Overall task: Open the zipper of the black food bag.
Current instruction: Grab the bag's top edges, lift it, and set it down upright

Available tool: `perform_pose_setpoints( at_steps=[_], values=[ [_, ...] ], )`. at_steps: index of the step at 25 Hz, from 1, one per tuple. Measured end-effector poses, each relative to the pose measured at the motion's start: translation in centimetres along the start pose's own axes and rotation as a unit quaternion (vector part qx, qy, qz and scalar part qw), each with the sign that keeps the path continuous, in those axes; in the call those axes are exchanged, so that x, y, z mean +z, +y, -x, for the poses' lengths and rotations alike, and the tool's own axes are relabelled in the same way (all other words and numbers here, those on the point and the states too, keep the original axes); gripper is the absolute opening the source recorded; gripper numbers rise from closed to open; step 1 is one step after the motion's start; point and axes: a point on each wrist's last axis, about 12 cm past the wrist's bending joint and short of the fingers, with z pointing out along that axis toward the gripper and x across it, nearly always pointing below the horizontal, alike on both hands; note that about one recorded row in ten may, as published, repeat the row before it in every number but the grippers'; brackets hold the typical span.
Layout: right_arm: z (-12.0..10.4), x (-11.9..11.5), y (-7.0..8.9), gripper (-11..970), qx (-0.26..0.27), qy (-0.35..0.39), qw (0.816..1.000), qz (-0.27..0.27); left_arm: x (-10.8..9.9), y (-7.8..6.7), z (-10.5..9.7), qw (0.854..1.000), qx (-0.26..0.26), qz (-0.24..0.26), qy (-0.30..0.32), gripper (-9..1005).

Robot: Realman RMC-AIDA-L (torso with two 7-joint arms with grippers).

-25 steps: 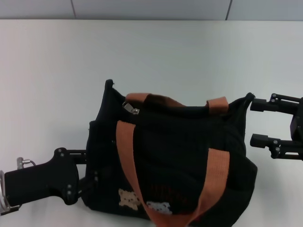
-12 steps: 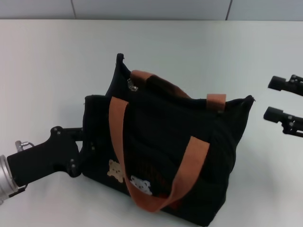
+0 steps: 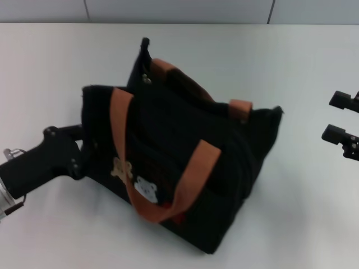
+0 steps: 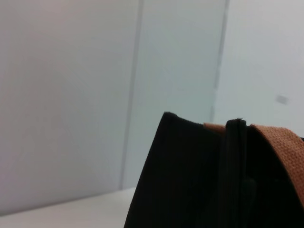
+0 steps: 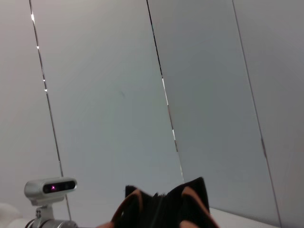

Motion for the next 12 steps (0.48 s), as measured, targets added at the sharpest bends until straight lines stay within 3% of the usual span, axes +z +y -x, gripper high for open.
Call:
perform_pose_setpoints(
  at_steps=[8, 12],
  values=[
    [-1.1, -0.2, 0.9, 755, 0.022, 0.04, 0.999, 0.029, -1.0, 0.9, 0.2, 0.997, -0.015, 0.072, -0.038, 106],
    [-1.5, 0.4, 1.1, 755, 0.026, 0.046, 0.998, 0.037, -1.8, 1.5, 1.6, 0.996, 0.003, 0.064, -0.062, 106]
  ],
)
